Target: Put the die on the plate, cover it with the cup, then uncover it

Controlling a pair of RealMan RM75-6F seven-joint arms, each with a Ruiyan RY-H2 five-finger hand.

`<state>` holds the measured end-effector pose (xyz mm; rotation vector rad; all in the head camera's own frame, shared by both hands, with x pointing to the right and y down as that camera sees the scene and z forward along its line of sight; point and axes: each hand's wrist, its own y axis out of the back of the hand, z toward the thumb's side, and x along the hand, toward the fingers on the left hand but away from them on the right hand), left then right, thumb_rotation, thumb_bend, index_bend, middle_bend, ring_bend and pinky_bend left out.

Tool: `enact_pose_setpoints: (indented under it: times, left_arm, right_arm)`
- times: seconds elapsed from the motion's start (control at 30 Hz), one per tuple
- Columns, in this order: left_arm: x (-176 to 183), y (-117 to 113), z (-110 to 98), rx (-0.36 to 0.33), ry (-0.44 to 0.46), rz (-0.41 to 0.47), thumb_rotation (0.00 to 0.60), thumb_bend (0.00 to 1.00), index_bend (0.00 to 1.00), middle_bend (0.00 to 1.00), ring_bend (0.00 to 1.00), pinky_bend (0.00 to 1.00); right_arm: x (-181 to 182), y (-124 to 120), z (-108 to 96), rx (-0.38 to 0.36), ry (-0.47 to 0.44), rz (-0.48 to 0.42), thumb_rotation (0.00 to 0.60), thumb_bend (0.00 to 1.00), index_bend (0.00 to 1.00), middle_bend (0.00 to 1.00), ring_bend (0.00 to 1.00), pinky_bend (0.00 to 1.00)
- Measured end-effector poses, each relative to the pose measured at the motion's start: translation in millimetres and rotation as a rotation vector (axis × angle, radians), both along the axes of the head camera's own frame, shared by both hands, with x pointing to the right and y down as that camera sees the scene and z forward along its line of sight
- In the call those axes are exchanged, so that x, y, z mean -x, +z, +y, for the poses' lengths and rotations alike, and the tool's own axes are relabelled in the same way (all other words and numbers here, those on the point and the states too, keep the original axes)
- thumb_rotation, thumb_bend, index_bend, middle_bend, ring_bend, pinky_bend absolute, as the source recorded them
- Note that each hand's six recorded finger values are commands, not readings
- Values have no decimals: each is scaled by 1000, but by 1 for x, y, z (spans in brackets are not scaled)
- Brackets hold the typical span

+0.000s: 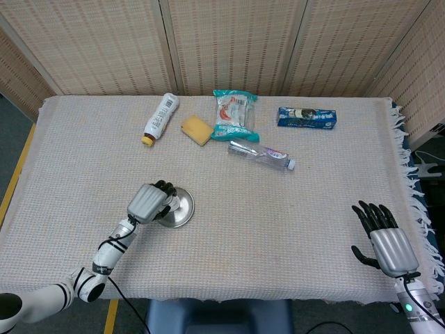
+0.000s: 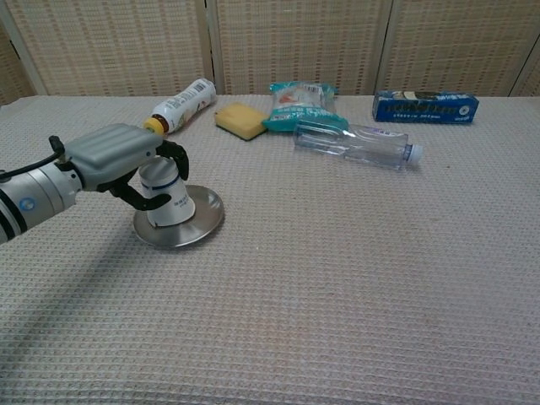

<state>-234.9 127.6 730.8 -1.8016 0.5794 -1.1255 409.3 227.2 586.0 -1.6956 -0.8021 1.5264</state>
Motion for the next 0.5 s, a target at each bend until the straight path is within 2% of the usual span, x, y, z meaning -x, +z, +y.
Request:
enact_pose_setpoints:
  times: [0.27,0.5]
  left_arm:
    - [-4,-2,1,4,7,20,600,386,416,446,317,658]
    - [-9,-7,17,106,29,34,600,390,430,474,345,665]
  right_arm:
    - [1,0,0,0,-2,0,527,217,0,0,0,0]
    - [0,-2,1,-5,0,-1,526,217,0,0,0,0]
